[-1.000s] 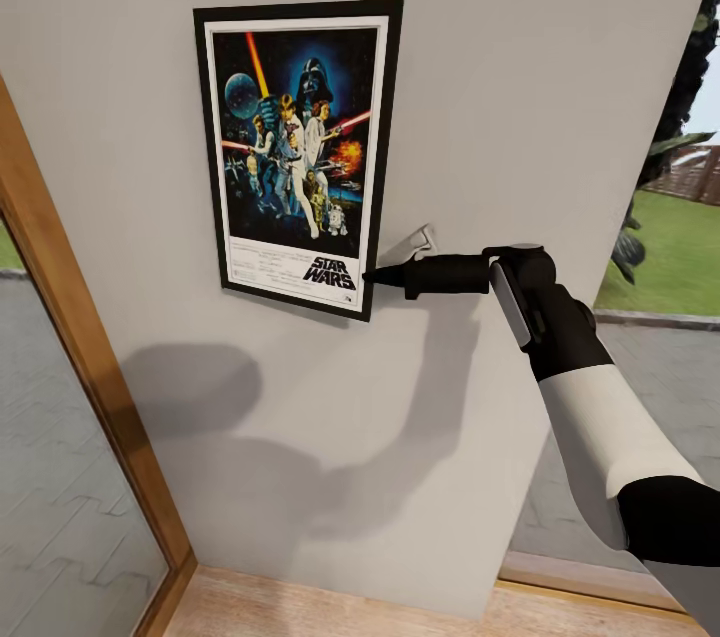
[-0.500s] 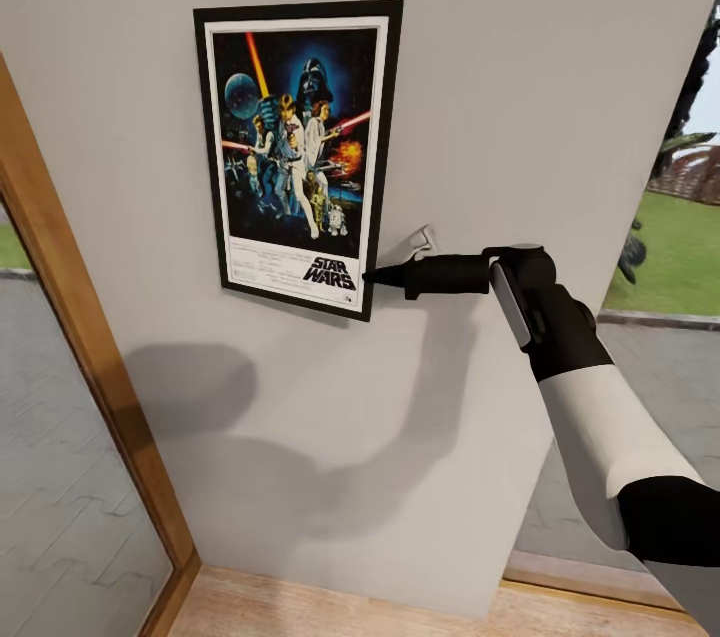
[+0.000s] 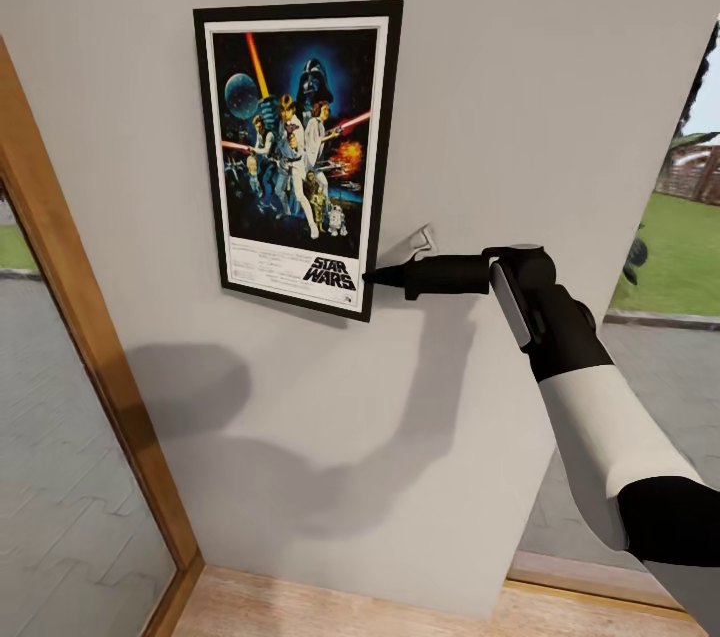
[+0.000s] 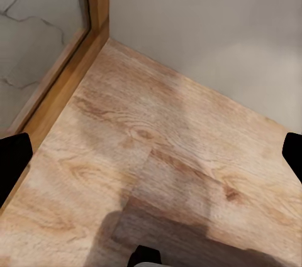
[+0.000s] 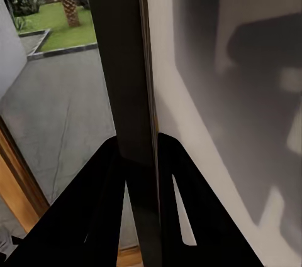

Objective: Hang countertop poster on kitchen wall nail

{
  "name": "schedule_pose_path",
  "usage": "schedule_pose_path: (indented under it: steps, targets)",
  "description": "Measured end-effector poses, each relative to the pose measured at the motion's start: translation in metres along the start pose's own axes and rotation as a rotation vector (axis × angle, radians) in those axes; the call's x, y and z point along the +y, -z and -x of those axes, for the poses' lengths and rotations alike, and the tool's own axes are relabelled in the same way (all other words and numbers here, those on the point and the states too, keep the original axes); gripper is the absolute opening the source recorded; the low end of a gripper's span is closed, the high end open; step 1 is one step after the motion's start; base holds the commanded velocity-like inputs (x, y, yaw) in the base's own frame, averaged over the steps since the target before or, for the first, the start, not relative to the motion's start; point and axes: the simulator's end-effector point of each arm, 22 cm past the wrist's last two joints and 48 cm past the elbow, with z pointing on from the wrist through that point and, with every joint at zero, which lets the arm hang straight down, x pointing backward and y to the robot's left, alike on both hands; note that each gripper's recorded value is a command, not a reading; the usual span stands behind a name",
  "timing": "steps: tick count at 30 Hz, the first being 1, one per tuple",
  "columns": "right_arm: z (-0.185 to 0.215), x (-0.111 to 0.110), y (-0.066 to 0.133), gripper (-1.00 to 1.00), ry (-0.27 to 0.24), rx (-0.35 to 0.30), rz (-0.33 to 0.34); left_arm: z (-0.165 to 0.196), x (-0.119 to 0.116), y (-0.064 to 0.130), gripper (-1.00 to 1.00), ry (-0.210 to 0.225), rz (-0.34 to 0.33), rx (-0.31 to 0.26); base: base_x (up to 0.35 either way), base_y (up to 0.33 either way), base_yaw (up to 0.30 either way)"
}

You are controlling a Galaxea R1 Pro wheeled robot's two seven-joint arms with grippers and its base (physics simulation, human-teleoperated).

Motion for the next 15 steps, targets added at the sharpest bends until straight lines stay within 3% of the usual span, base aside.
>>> schedule_pose_path:
  steps: [15]
  targets:
    - [-0.0005, -0.0004, 0.0002, -1.0, -0.001, 0.001, 0.0, -0.0002, 0.0, 0.0, 1.0, 0.0, 0.0, 0.0, 0.0, 0.031, 0.0]
